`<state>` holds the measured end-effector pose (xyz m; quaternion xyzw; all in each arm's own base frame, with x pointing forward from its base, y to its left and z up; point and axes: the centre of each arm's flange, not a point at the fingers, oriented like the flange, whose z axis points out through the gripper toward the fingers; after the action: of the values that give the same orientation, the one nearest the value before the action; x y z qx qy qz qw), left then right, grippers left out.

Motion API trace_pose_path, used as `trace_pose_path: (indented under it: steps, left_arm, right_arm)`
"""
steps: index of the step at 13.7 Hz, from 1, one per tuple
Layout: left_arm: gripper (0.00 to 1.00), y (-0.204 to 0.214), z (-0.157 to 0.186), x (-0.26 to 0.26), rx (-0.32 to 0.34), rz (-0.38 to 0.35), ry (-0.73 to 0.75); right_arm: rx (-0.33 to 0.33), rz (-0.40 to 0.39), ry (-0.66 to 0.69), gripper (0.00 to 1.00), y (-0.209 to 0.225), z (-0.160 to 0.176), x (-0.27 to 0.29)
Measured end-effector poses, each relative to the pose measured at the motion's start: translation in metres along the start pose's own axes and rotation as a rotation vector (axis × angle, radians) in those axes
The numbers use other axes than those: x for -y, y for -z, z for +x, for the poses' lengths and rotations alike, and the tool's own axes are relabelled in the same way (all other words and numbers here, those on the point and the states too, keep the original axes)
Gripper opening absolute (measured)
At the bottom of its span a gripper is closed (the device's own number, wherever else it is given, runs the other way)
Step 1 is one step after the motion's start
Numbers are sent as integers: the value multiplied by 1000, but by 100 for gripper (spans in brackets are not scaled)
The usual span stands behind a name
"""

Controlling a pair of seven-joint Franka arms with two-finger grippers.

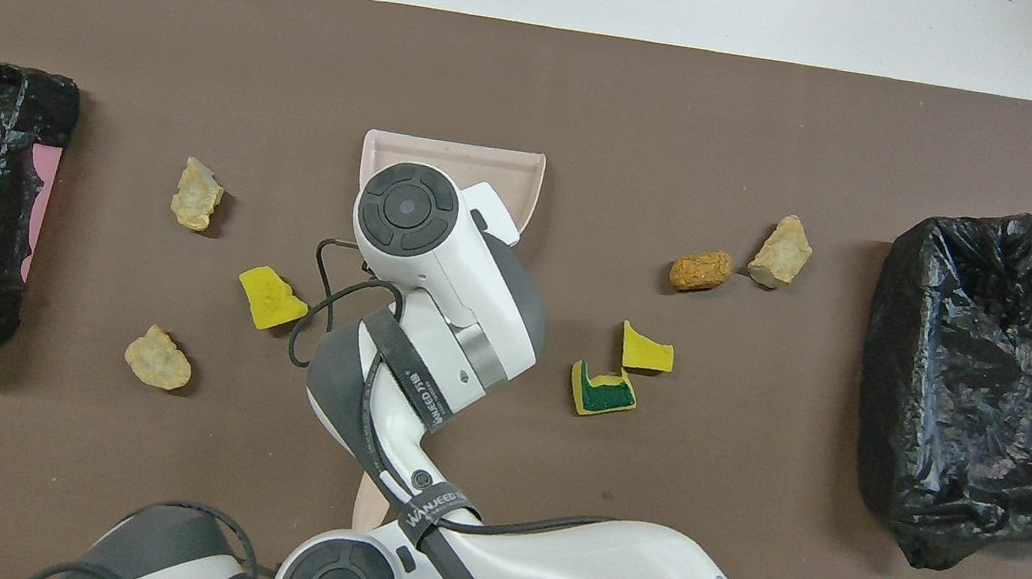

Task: Sweep and dump trash in bin
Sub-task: 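Slide the dustpan toward the trash while the left gripper brings the brush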

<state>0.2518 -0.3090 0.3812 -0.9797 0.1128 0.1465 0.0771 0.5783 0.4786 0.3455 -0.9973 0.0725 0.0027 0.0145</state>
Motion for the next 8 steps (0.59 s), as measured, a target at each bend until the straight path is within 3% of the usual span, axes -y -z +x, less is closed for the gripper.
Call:
trace_pose_path:
  steps: [4,8]
  left_arm:
    - [27,29,8,75,10,62,94]
    - [27,23,18,146,68,105,235]
  right_arm:
    - [29,-25,-7,33,16,0,-8]
    - [37,-18,77,33,66,-6,-19]
